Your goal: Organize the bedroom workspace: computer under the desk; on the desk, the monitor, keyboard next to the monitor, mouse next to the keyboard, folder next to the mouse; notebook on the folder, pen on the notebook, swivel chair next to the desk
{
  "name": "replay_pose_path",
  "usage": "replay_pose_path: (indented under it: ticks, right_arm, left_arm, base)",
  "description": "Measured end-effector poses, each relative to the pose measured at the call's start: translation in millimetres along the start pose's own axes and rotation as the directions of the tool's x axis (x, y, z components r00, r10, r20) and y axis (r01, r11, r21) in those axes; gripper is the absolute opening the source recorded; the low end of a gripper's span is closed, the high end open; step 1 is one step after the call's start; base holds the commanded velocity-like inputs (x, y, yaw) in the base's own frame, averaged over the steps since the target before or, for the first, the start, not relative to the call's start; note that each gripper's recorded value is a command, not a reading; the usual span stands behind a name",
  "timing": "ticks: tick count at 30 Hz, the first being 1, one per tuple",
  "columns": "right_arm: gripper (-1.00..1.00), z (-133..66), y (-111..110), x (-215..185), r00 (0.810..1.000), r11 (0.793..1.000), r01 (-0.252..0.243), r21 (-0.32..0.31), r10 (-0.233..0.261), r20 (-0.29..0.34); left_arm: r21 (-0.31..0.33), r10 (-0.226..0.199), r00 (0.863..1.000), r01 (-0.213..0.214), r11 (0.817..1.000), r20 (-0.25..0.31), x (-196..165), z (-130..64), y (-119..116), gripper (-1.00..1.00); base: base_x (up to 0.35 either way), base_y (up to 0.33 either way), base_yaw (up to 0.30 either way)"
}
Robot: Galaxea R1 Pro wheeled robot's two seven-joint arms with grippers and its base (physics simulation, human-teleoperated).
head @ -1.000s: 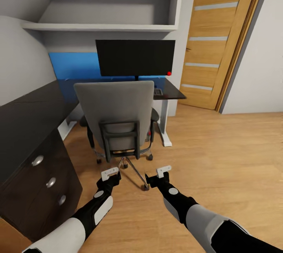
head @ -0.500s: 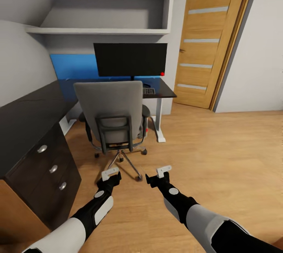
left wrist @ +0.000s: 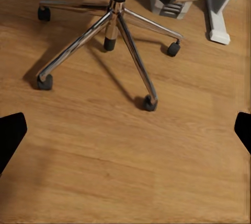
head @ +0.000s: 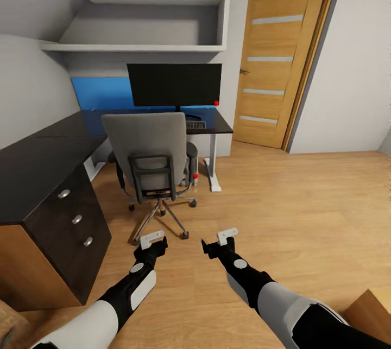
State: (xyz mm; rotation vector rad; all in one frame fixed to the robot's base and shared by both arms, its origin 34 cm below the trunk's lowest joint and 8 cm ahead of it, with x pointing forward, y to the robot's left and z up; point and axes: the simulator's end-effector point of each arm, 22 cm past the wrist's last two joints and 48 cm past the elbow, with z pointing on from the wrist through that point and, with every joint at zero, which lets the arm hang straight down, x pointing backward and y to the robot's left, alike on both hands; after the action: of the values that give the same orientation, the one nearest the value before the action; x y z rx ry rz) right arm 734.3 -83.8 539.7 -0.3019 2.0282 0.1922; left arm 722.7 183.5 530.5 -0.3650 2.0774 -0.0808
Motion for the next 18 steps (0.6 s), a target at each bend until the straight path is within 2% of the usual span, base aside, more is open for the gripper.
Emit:
replay_pose_path:
  ticks: [6,11,15,17,18]
  right_arm:
    - [1.00,-4.3,-3.3,-16.7,1.000,1.000,-0.002,0.006,0.001,0.023]
    - [1.00,-9.0,-20.8,-27.3,0.999,1.000,-0.001,0.029,0.000,0.038]
    - [1.00,-22.9,-52.1,-16.6,0.997,0.996,-0.016,0.087,0.009,0.072]
    - [1.00,-35.5,-71.9,-9.6,0.992,0.988,-0.069,0.141,0.052,0.117]
    - [1.00,-38.3,-75.2,-9.9,0.990,0.985,-0.081,0.151,0.062,0.127]
  left_arm:
    - [-0.003,-0.009,1.000,0.009,1.000,-0.001,-11.6,-4.3,-1.3,1.00]
    - [-0.031,0.004,0.999,-0.005,1.000,-0.037,-2.9,-8.5,8.4,1.00]
    - [-0.099,0.036,0.994,-0.047,0.994,-0.108,30.2,-16.1,41.1,1.00]
    - [-0.151,0.043,0.996,-0.055,0.987,-0.083,37.8,-22.3,66.1,1.00]
    - [-0.162,0.046,0.996,-0.057,0.985,-0.073,37.2,-24.4,71.3,1.00]
  base:
    - [-0.156,-0.050,0.000]
    - [-0.015,-0.004,0.000]
    - [-0.001,0.000,0.000]
    - [0.000,0.000,0.000]
    - [0.000,0.000,0.000]
